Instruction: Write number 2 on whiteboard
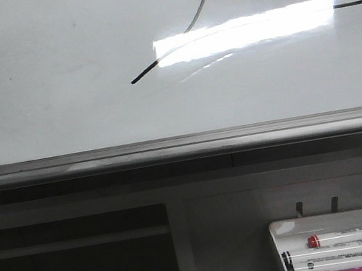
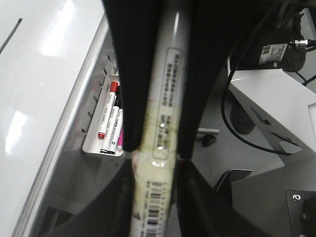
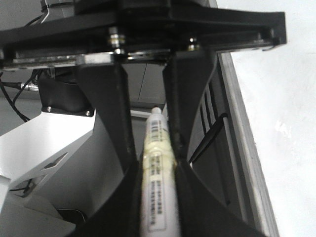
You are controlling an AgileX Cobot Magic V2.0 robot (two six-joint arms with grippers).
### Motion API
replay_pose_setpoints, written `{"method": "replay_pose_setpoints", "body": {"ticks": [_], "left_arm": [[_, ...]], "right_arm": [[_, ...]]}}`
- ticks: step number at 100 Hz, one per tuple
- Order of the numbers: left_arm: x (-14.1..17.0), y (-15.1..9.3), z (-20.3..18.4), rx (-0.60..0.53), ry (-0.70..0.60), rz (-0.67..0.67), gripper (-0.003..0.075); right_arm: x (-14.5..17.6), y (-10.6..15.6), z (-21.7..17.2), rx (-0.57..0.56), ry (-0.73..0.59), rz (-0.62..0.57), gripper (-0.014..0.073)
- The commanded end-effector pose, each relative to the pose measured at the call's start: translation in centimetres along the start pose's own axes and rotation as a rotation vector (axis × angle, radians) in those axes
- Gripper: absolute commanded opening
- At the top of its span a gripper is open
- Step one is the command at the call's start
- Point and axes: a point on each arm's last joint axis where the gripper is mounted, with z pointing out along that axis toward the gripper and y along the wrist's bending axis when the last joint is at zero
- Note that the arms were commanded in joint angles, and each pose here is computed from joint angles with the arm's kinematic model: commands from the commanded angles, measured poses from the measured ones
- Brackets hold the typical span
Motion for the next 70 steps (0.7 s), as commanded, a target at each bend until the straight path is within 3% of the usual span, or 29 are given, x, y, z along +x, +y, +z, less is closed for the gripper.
{"method": "replay_pose_setpoints", "body": {"ticks": [1, 10, 36, 43, 56, 64, 70], "left_arm": [[-1.4, 0.4, -0.8, -0.04, -0.086, 0.005, 0.0053], [-1.4, 0.4, -0.8, -0.04, -0.086, 0.005, -0.002], [-1.4, 0.4, -0.8, -0.04, -0.086, 0.005, -0.002], [-1.4, 0.4, -0.8, -0.043, -0.091, 0.004, -0.002], [-1.6, 0.5, -0.8, -0.055, -0.11, -0.026, -0.002], [-1.5, 1.0, -0.7, -0.091, -0.131, -0.085, -0.002], [-1.3, 1.7, -0.7, -0.133, -0.144, -0.131, -0.002]], "right_arm": [[-1.6, -0.6, -0.9, 0.055, -0.08, -0.011, -0.006], [-1.6, -0.6, -0.9, 0.055, -0.08, -0.011, -0.006], [-1.6, -0.6, -0.9, 0.057, -0.081, -0.011, -0.0033], [-1.6, -0.7, -1.0, 0.07, -0.084, -0.014, 0.0082], [-1.9, -1.8, -1.8, 0.178, -0.136, 0.004, 0.0446], [-2.1, -2.7, -3.4, 0.276, -0.183, 0.014, 0.0552], [-2.2, -3.0, -4.7, 0.334, -0.207, 0.027, 0.0566]]}}
